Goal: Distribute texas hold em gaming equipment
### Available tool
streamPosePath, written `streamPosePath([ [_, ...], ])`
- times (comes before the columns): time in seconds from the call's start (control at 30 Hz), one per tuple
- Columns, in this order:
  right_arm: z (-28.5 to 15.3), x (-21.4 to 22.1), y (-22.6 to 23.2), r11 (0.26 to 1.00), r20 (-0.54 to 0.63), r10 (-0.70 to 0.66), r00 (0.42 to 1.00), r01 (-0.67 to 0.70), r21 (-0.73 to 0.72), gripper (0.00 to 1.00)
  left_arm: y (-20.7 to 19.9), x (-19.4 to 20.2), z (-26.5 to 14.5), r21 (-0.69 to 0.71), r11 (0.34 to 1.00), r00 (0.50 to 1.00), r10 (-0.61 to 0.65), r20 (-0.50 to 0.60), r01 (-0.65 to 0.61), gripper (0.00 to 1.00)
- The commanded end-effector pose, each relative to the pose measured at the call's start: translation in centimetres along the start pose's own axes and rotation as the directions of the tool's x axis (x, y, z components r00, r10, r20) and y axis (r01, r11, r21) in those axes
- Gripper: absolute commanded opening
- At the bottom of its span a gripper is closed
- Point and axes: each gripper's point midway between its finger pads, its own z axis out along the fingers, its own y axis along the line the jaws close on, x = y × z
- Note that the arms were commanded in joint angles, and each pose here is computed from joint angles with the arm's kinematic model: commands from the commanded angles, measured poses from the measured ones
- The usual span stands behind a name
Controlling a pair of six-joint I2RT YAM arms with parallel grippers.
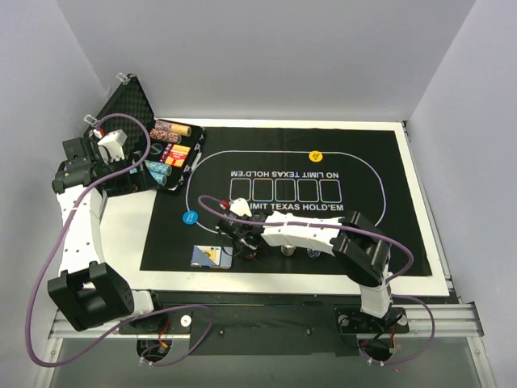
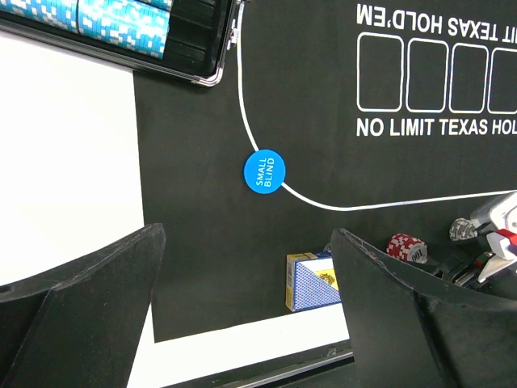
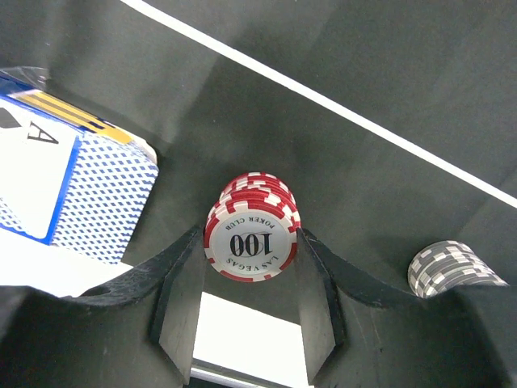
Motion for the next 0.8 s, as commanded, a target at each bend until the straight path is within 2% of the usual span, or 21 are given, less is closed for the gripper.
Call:
streamPosePath([
  [0.0,-2.5,-2.5,0.6,1.000,0.055,0.001,0.998,0.000,-0.017,0.24,-0.3,-1.3,-1.1,-0.007,0.999,0.997,0.038,0.065,-0.037,0.95],
  [0.33,-1.9,-8.4,3.3,0.998,0.100,-0.016,0.995,0.022,-0.061,0.24,0.1,-1.5,-1.1,-0.018,0.999,0.997,0.033,0.063,-0.032,0.95],
  [0.5,0.8,-11.5,5.2,0.995,0.108,-0.009,0.994,0.019,-0.094,0.24,0.3,-1.7,-0.9,-0.019,0.999,0.998,0.031,0.062,-0.030,0.95],
  [0.77,5.0,-14.0,6.0,0.993,0.129,0.023,0.991,-0.008,-0.118,0.25,0.0,-2.6,-0.9,0.000,0.999,0.997,0.033,0.071,-0.033,0.95],
])
